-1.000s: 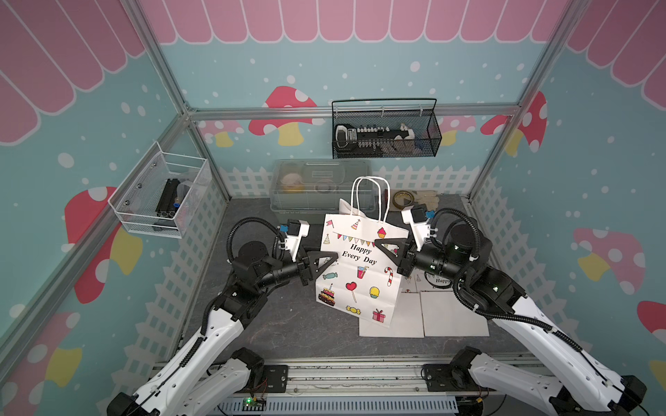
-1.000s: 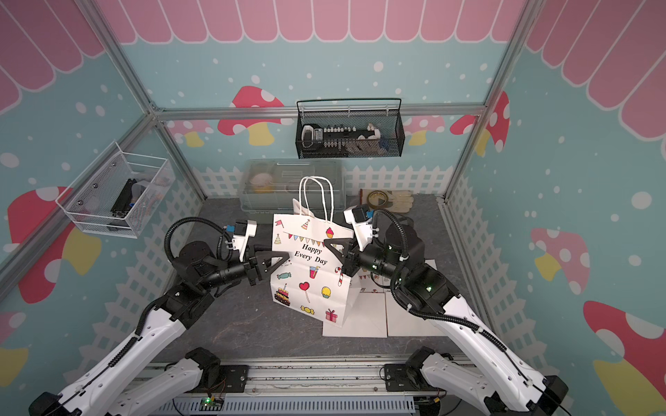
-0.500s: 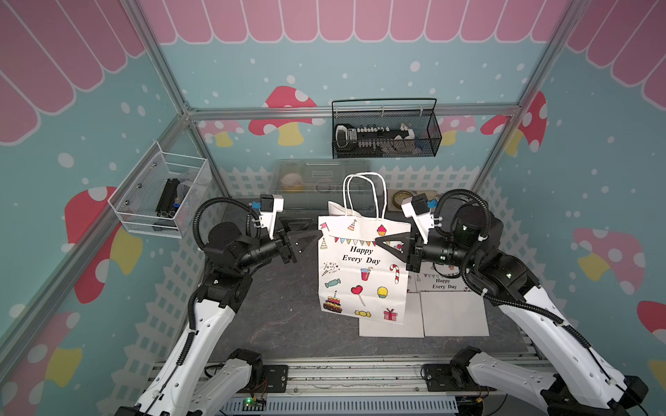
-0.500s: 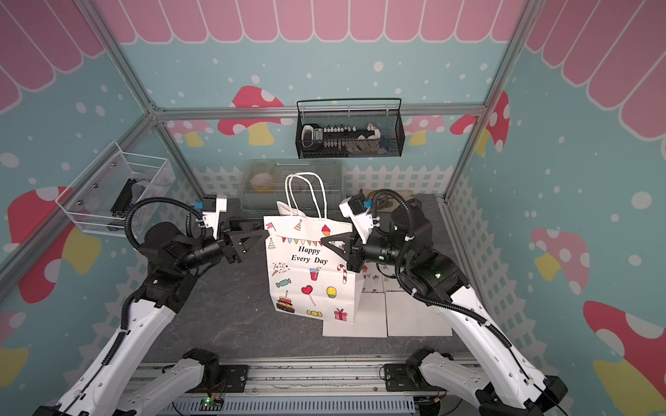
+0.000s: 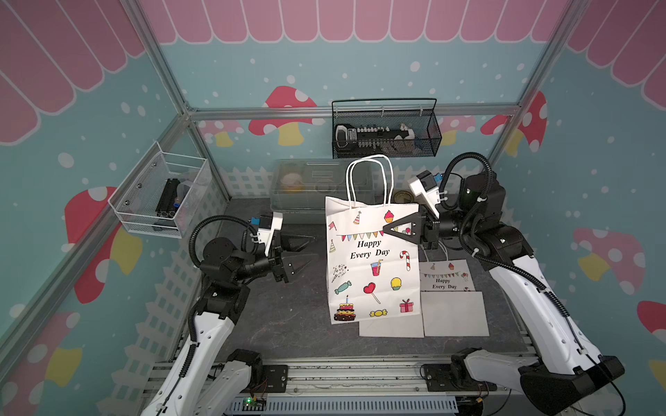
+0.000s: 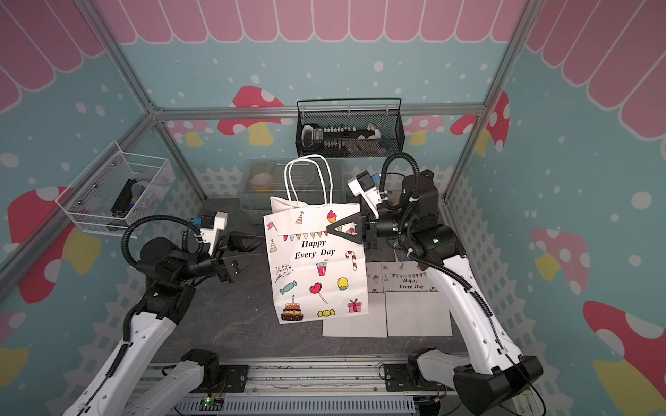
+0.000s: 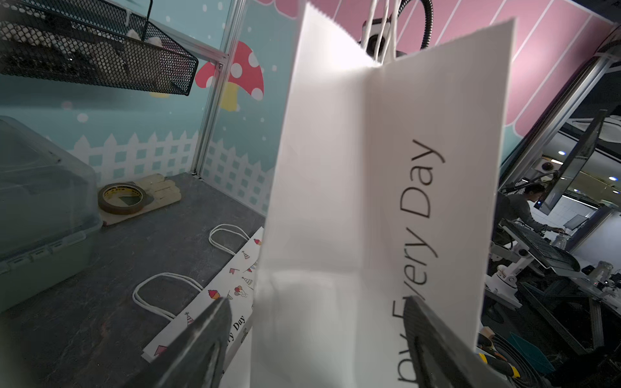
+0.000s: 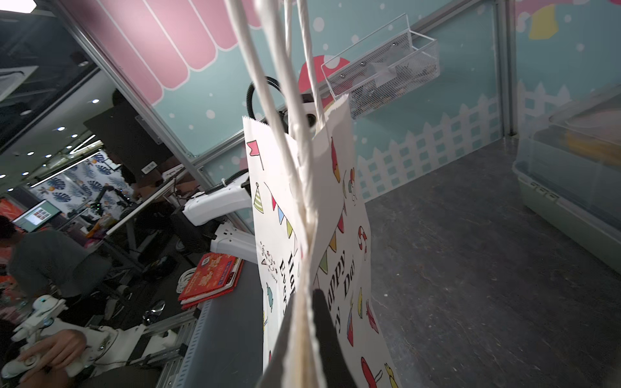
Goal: Put away the paper bag
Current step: Press the paper bag.
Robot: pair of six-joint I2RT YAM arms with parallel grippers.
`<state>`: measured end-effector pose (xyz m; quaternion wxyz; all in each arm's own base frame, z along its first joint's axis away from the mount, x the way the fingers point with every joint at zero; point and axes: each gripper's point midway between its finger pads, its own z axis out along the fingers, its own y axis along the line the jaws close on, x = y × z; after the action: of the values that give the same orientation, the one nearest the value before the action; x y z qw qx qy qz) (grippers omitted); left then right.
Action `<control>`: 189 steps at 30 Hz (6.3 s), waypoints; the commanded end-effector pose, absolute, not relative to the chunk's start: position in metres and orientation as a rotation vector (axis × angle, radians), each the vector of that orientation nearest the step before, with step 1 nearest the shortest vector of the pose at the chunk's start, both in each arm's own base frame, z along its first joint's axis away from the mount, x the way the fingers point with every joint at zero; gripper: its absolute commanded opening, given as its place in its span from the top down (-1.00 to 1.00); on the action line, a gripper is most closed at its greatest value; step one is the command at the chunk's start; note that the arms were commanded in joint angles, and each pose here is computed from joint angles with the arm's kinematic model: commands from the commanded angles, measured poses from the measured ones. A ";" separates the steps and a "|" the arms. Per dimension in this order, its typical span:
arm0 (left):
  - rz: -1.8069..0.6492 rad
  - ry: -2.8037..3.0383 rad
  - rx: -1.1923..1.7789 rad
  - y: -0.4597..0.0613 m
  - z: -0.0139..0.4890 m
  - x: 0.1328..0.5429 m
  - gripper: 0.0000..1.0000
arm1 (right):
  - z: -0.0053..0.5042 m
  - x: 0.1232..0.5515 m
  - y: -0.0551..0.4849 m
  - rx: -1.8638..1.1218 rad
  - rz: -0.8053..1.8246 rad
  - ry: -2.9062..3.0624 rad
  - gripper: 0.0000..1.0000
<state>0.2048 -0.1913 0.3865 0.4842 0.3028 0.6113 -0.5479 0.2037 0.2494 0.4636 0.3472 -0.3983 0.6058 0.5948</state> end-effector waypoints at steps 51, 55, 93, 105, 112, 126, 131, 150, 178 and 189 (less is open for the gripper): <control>-1.301 1.167 0.780 -0.209 0.453 0.142 -0.61 | 0.505 0.222 0.242 -1.006 1.588 1.524 0.95; -1.359 1.088 0.778 -0.205 0.468 0.131 -0.62 | 0.497 0.227 0.241 -0.950 1.543 1.556 0.95; -1.160 1.282 0.654 -0.205 0.429 0.181 -0.59 | 0.452 0.174 0.266 -1.035 1.533 1.646 0.93; -1.223 1.251 0.716 -0.211 0.430 0.171 -0.62 | 0.451 0.157 0.262 -1.067 1.570 1.619 0.93; -1.322 1.233 0.818 -0.224 0.428 0.157 -0.56 | 0.444 0.170 0.265 -1.014 1.513 1.655 0.94; -1.306 1.288 0.811 -0.228 0.417 0.167 0.68 | 0.436 0.179 0.272 -0.973 1.438 1.686 0.80; -1.273 1.315 0.766 -0.227 0.413 0.177 1.00 | 0.441 0.176 0.268 -0.971 1.405 1.663 0.47; -1.257 1.401 0.670 -0.223 0.399 0.202 1.00 | 0.446 0.182 0.249 -0.847 1.245 1.627 0.68; -1.311 1.467 0.701 -0.230 0.386 0.200 -0.73 | 0.451 0.176 0.244 -0.874 1.245 1.612 1.00; -1.391 1.423 0.839 -0.241 0.385 0.177 -0.34 | 0.456 0.167 0.240 -0.898 1.290 1.592 1.00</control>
<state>0.1892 -0.2380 0.3808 0.4783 0.3132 0.5998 -0.5598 0.1763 0.2454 0.4384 0.4212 -0.3501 0.6611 0.5128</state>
